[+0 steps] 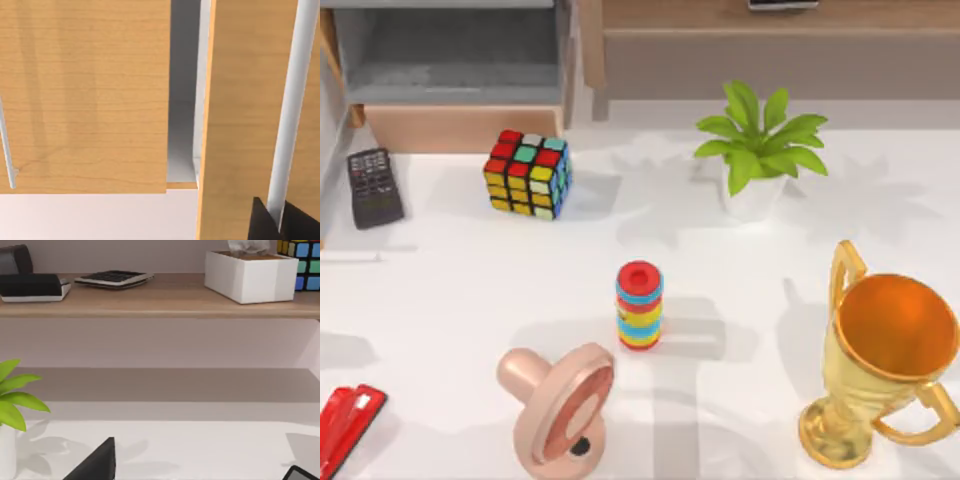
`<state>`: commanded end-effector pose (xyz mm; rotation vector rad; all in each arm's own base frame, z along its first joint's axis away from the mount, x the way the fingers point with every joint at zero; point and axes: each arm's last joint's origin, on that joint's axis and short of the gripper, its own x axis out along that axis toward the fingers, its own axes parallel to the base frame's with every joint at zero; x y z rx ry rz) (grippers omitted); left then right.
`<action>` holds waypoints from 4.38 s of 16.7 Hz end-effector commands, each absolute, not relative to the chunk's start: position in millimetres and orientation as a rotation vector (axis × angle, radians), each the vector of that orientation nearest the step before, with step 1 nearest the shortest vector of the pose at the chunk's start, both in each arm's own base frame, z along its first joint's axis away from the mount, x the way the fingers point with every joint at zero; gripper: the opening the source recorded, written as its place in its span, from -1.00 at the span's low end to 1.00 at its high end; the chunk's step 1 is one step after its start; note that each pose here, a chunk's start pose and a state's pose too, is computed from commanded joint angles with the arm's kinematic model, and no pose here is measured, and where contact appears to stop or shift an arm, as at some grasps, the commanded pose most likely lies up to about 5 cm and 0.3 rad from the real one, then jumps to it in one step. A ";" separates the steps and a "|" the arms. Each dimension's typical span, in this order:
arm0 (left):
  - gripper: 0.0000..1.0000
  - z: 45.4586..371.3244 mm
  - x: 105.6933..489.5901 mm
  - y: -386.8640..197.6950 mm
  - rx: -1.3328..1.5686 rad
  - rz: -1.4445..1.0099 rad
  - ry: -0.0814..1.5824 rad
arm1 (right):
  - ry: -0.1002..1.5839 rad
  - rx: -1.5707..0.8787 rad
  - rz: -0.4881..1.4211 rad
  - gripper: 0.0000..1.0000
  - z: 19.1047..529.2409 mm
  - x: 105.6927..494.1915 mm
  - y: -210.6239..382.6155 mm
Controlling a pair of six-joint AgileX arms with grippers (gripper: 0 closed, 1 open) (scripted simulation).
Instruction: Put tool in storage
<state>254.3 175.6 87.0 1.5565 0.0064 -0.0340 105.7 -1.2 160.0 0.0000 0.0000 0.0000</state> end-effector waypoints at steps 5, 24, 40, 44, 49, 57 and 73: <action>-1.00 87.5 244.7 175.0 1.556 -0.033 0.005 | 0.000 0.000 0.000 1.00 160.0 105.7 -1.2; 1.00 87.5 244.7 175.0 1.556 -0.033 0.005 | 0.000 0.000 0.000 1.00 160.0 105.7 -1.2; 1.00 88.6 231.1 181.6 1.514 -0.043 0.014 | 0.000 0.000 0.000 1.00 160.0 105.7 -1.2; 1.00 88.6 239.5 192.9 1.295 -0.082 0.100 | 0.000 0.000 0.000 1.00 160.0 105.7 -1.2; 1.00 87.6 245.9 182.9 0.782 -0.170 0.334 | 0.000 0.000 0.000 1.00 160.0 105.7 -1.2; 1.00 114.0 261.7 136.2 0.280 -0.244 0.683 | 0.000 0.000 0.000 1.00 160.0 105.7 -1.2; 1.00 184.2 213.9 -6.0 0.280 -0.308 1.534 | 0.000 0.000 0.000 1.00 160.0 105.7 -1.2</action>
